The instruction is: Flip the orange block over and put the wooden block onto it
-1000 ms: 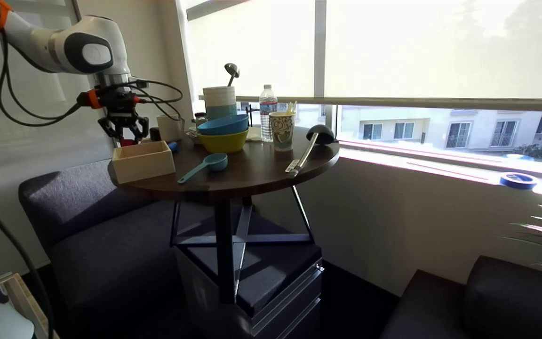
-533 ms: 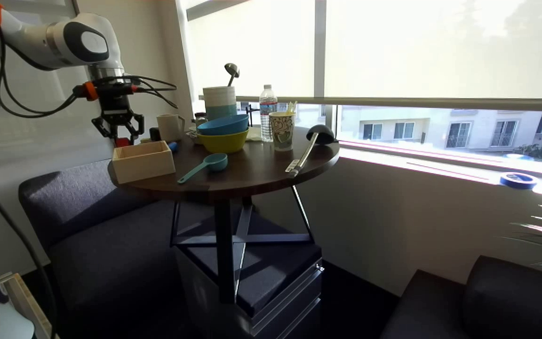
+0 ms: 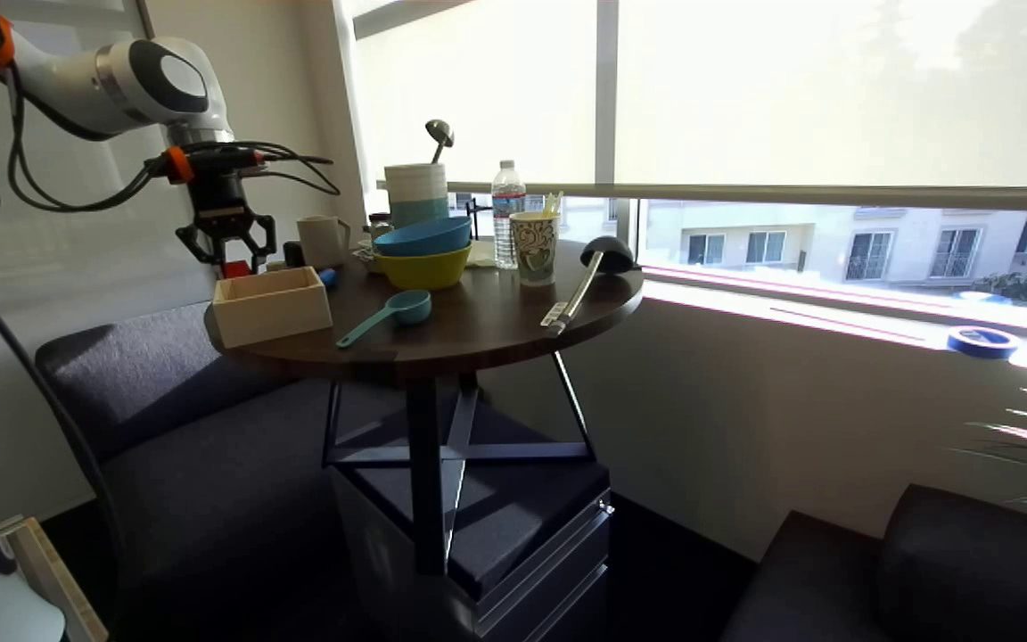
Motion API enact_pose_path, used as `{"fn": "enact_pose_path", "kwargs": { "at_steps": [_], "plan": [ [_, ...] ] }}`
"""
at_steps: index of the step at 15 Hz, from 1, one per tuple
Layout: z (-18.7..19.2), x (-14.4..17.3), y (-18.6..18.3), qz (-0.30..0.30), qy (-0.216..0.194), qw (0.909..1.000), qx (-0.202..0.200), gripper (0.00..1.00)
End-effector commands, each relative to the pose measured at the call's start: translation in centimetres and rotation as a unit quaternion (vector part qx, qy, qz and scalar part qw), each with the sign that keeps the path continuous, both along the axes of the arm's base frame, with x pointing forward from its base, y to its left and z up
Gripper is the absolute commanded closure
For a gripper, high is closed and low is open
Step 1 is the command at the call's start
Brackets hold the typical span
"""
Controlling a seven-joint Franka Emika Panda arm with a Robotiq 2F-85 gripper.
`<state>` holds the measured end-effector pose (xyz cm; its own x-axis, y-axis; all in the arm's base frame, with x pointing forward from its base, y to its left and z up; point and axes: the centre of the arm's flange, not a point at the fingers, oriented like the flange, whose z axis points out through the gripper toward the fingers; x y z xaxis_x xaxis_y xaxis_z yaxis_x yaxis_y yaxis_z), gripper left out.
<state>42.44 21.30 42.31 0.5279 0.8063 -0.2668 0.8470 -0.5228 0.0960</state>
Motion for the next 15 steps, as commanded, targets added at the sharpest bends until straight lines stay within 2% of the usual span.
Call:
{"fn": "enact_pose_path", "kwargs": {
  "at_steps": [1, 7, 15],
  "plan": [
    [0.7, 1.1, 0.6, 0.022, 0.014, 0.9986, -0.046, 0.88],
    [0.9, 1.2, 0.5, 0.012, 0.054, 0.9951, -0.082, 0.88],
    [1.9, 1.6, 0.6, 0.013, 0.080, 0.9919, -0.097, 0.88]
  ]
}}
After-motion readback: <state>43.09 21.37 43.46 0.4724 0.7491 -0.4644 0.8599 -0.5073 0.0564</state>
